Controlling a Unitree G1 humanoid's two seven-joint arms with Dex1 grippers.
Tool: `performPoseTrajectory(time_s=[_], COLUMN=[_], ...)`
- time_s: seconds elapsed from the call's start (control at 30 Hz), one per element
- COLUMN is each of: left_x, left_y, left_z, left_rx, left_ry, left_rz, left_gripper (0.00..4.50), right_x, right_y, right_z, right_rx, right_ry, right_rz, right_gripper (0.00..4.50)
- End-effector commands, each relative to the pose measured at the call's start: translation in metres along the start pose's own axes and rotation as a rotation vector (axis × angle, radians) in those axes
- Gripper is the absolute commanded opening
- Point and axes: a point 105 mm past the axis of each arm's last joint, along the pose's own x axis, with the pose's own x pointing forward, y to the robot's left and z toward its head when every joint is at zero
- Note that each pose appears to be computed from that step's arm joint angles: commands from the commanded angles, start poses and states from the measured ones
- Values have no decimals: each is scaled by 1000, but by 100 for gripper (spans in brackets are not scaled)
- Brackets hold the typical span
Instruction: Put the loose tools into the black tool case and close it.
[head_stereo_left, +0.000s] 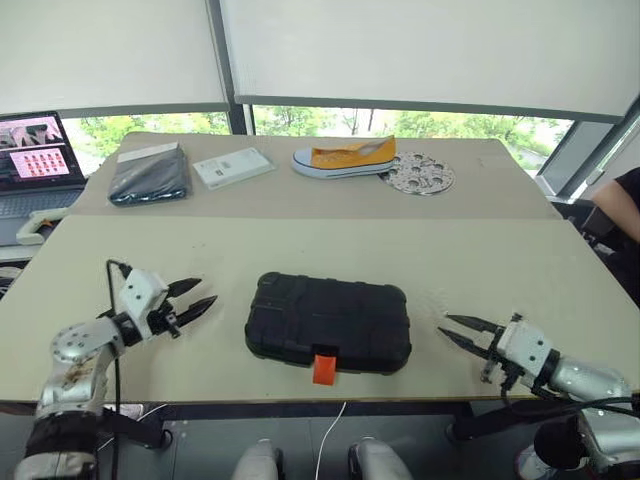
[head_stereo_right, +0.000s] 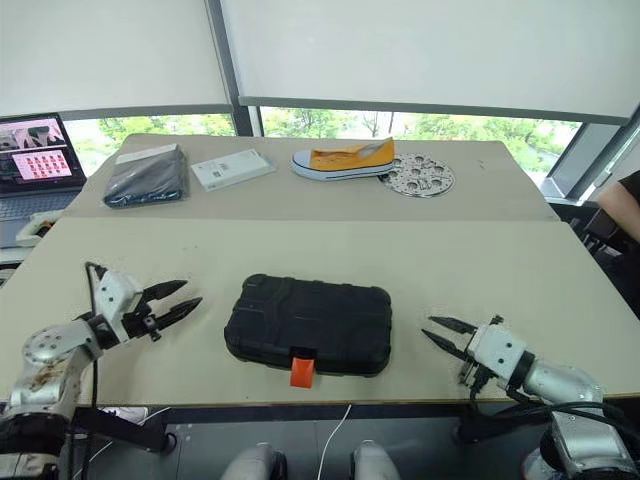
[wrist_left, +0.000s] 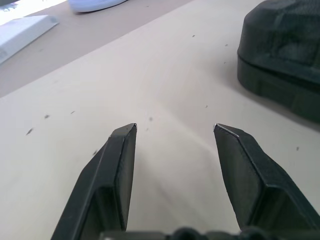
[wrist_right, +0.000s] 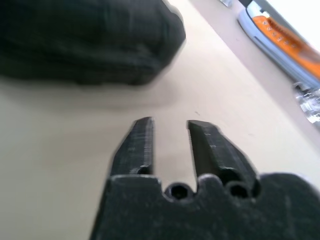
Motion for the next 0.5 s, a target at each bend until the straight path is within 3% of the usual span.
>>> performPoseTrajectory(time_s=[0.03, 0.07, 0.13, 0.27, 0.5], left_x=[23, 35, 62, 87, 87], left_y=[-3, -4, -6, -8, -20], left_z=[18, 22, 31, 21, 14], left_rx=[14, 22, 37, 19, -27], left_ry=[-30, -35, -27, 95, 133], left_rz=[-64, -89, -140, -223, -388], left_gripper=[117, 63, 2, 2, 2], right_x=[3, 4, 8, 19, 49], right_y=[15, 26, 54, 76, 62], right_z=[29, 31, 32, 35, 44], right_rx=[76, 103, 143, 197, 205], right_ry=[-50, -34, 7, 36, -32], right_rz=[121, 185, 325, 437, 377], right_gripper=[2, 0, 0, 0, 0])
